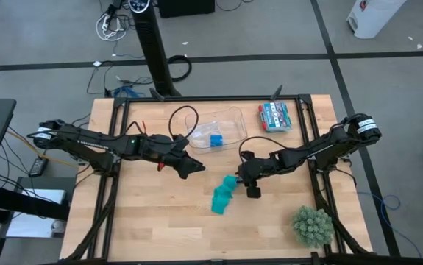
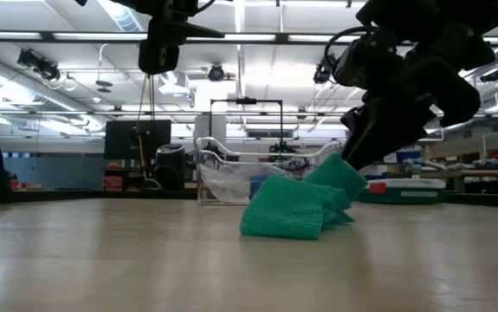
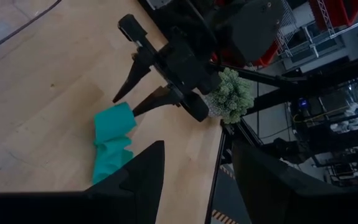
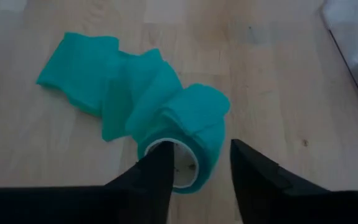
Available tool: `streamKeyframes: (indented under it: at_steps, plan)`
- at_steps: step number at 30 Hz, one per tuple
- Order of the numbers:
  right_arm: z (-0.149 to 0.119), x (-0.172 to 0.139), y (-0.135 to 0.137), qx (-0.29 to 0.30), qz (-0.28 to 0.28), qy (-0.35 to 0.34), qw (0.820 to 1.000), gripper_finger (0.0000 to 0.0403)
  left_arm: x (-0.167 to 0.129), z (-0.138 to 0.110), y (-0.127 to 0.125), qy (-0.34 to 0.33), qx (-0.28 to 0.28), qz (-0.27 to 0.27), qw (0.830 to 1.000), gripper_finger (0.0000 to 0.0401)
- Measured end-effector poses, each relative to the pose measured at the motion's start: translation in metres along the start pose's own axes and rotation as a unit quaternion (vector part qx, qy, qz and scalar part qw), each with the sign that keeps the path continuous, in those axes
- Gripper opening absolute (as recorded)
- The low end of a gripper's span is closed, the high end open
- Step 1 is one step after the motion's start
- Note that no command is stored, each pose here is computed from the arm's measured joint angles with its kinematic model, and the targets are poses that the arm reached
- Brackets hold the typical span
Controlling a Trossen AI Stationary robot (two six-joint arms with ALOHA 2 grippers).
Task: Roll bandage
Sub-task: Roll the sky blue bandage
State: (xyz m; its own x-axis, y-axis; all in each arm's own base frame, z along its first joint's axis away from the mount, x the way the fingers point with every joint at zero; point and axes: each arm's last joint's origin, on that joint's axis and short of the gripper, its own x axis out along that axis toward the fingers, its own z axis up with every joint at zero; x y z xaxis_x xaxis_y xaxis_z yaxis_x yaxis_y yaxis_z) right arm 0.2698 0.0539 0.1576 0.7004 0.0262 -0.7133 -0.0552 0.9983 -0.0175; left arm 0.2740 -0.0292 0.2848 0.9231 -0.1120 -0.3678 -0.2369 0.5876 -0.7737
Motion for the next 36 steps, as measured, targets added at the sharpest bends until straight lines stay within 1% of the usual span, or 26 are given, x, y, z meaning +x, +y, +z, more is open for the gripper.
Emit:
streamKeyframes:
  at_steps: [3, 7, 9, 12, 15, 18, 21, 25, 28, 32, 36]
  plan:
    - [-0.001, 0.004, -0.004, -0.001, 0.008, 0.005, 1.0, 0.0092, 0.0, 0.0, 0.0, -0.005, 0.0, 0.003, 1.0, 0.0192]
    - [-0.007, 0.016, -0.009, 0.009, 0.041, 0.026, 0.999, 0.0037, 0.0, 0.001, 0.0, -0.007, 0.0, 0.002, 1.0, 0.0192]
    - [-0.004, 0.016, -0.009, 0.01, 0.049, 0.025, 0.998, 0.0011, 0.0, 0.001, -0.001, -0.01, -0.01, -0.003, 1.0, 0.0192]
    - [0.011, 0.007, -0.01, 0.011, 0.037, 0.005, 0.999, 0.0008, 0.0, 0.005, -0.006, -0.029, -0.016, -0.029, 0.999, 0.0192]
    - [0.035, -0.01, -0.011, -0.004, 0.032, -0.023, 0.999, 0.0003, -0.001, 0.01, -0.011, -0.057, -0.011, -0.055, 0.997, 0.0192]
    - [0.056, -0.03, -0.011, -0.018, 0.024, -0.035, 0.999, 0.0001, -0.003, 0.02, -0.014, -0.088, 0.007, -0.064, 0.994, 0.0192]
    - [0.08, -0.06, -0.013, -0.038, 0.007, -0.063, 0.997, 0.0001, -0.009, 0.038, -0.024, -0.119, 0.039, -0.073, 0.989, 0.0192]
    - [0.108, -0.108, -0.023, -0.078, -0.046, -0.079, 0.993, 0.0, -0.021, 0.065, -0.042, -0.169, 0.087, -0.086, 0.978, 0.0192]
    - [0.13, -0.148, -0.033, -0.122, -0.081, -0.108, 0.983, 0.0, -0.034, 0.086, -0.058, -0.202, 0.117, -0.095, 0.968, 0.0192]
    - [0.149, -0.182, -0.047, -0.173, -0.119, -0.126, 0.97, 0.0, -0.049, 0.109, -0.078, -0.199, 0.134, -0.099, 0.966, 0.0192]
    - [0.17, -0.215, -0.063, -0.169, -0.18, -0.171, 0.954, 0.0, -0.057, 0.127, -0.096, -0.191, 0.139, -0.1, 0.966, 0.0192]
